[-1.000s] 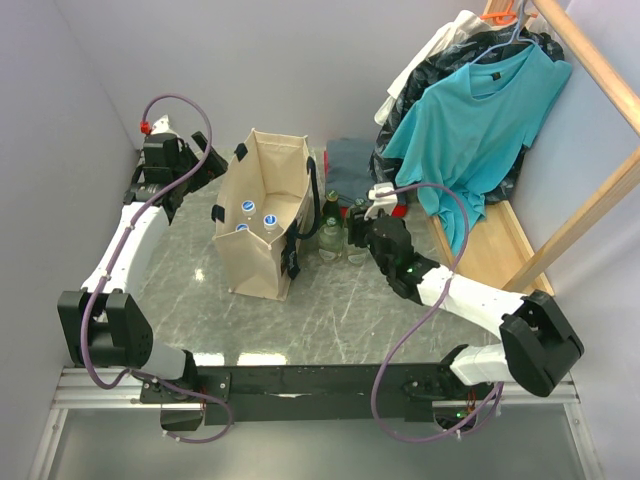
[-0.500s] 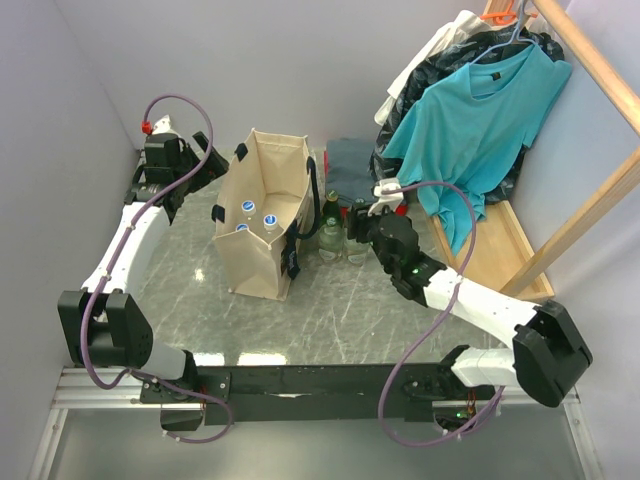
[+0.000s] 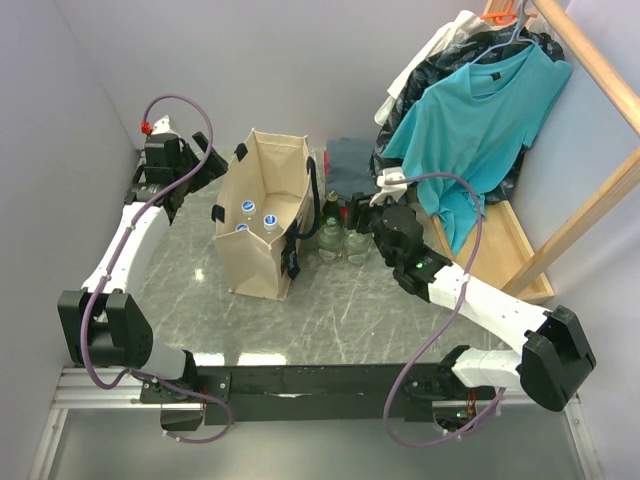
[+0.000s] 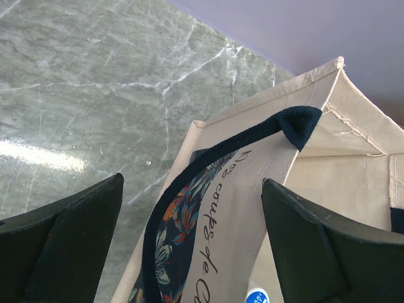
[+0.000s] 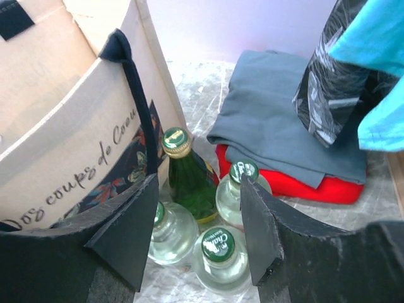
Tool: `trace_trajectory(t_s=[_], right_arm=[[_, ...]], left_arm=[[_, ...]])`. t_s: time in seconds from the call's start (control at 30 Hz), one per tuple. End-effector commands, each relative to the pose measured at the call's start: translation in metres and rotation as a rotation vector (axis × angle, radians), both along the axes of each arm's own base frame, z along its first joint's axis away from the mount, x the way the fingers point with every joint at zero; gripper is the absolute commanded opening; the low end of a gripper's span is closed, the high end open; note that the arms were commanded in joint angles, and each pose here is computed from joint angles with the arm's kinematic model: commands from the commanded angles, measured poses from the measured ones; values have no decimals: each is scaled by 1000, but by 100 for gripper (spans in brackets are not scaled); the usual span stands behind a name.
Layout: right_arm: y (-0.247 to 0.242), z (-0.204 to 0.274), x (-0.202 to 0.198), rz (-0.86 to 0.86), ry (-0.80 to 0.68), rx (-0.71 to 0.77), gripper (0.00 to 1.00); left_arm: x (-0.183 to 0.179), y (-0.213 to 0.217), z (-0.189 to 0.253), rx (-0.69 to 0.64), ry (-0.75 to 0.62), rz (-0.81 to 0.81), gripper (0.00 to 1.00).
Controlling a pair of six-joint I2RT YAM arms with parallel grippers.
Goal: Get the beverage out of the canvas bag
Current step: Place the drink at the center of the board, then take out the drink from the canvas bag.
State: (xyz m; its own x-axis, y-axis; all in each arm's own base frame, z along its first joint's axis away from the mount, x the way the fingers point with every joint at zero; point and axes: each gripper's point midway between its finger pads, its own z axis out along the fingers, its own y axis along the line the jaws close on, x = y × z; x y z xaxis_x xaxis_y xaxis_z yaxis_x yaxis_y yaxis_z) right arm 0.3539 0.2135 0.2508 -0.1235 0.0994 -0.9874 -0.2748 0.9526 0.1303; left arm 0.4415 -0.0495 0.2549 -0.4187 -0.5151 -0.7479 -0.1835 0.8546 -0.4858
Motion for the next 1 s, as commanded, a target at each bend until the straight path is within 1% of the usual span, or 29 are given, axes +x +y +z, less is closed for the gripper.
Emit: trace_trajectory(t_s=[0.0,0.07,0.2,0.4,0.53,0.63,0.83,0.87,0.97], right_arm=[[4,57,-3,21,-85,53,62],[7,59,-5,41,-78,43,62],[13,79,-6,77,-101,40,63],[21,93,0,111,-109,-36,67],[40,103,0,197,-100,-42,67],[50,111,3,231,-99,-32,68],[91,124,6,384,-81,-50,68],[96,118,5,418,-55,-69,68],[115,117,12,457,-40,-74,67]], left_arm=[[-3,1,3,14,-6,4,96],[-2,0,2,12,-5,5,96],[-1,1,1,13,-5,6,96],[-1,0,-1,11,-1,5,96],[-1,0,1,11,-4,5,96],[-1,0,0,14,-2,4,96],[1,1,-5,23,14,0,96],[2,1,-4,25,17,0,96],[6,7,-5,39,16,31,96]])
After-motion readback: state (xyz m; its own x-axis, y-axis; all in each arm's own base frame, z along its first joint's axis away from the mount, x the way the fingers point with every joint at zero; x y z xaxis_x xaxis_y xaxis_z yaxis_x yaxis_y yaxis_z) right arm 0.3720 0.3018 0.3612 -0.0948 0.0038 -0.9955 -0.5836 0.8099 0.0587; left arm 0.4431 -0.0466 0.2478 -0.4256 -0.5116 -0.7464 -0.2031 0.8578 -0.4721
